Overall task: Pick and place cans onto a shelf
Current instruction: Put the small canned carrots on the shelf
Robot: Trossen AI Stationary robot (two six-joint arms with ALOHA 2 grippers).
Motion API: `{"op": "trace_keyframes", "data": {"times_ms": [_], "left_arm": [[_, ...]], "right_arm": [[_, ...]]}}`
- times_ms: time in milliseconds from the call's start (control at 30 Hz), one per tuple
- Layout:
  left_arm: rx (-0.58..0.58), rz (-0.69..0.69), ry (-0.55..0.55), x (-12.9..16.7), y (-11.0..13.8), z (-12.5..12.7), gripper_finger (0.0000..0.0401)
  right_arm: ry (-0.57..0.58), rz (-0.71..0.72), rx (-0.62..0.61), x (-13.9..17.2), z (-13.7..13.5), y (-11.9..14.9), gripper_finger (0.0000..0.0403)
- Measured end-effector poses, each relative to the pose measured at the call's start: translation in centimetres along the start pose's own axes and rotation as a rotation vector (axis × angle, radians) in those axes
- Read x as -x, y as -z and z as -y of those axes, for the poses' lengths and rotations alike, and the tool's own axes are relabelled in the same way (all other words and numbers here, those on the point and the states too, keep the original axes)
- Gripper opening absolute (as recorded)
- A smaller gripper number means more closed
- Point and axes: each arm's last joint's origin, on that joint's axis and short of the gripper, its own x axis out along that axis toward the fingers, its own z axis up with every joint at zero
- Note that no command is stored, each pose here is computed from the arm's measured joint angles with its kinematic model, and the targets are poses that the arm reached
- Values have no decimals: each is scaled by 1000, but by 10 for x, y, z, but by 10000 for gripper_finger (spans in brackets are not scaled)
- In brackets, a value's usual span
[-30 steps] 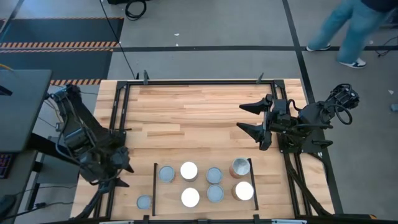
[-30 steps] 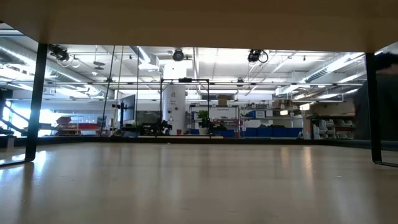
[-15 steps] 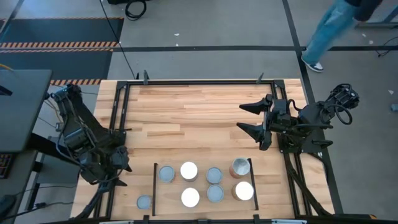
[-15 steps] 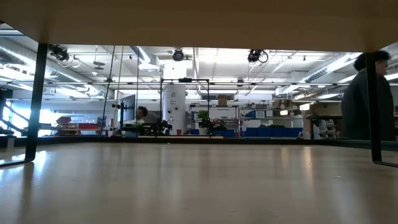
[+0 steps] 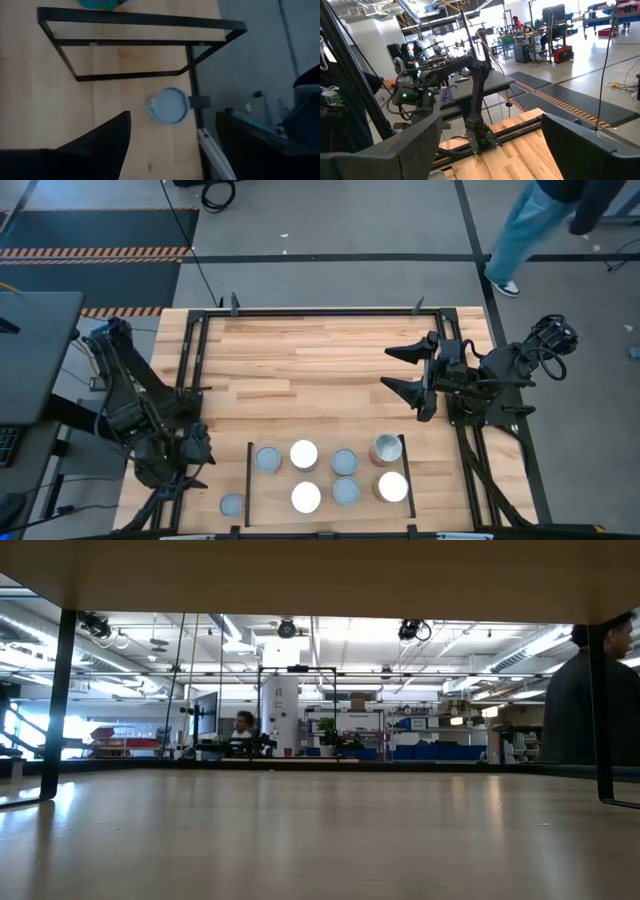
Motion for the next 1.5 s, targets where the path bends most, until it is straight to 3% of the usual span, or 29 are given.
{"op": "trace_keyframes", "data": {"times_ms": [233, 467, 633, 967, 1500], "left_arm": [[-38, -78, -97, 2, 10, -9, 293], [-121, -106, -33, 7, 26, 4, 293], [-102, -101, -138, 0, 37, 6, 293], [-128, -89, -53, -12, 38, 23, 293], [-130, -113, -103, -12, 40, 19, 293]], "right_arm": [[0, 0, 0, 0, 0, 0, 348], [0, 0, 0, 0, 0, 0, 348], [0, 0, 0, 0, 0, 0, 348], [1, 0, 0, 0, 0, 0, 348], [0, 0, 0, 0, 0, 0, 348]]}}
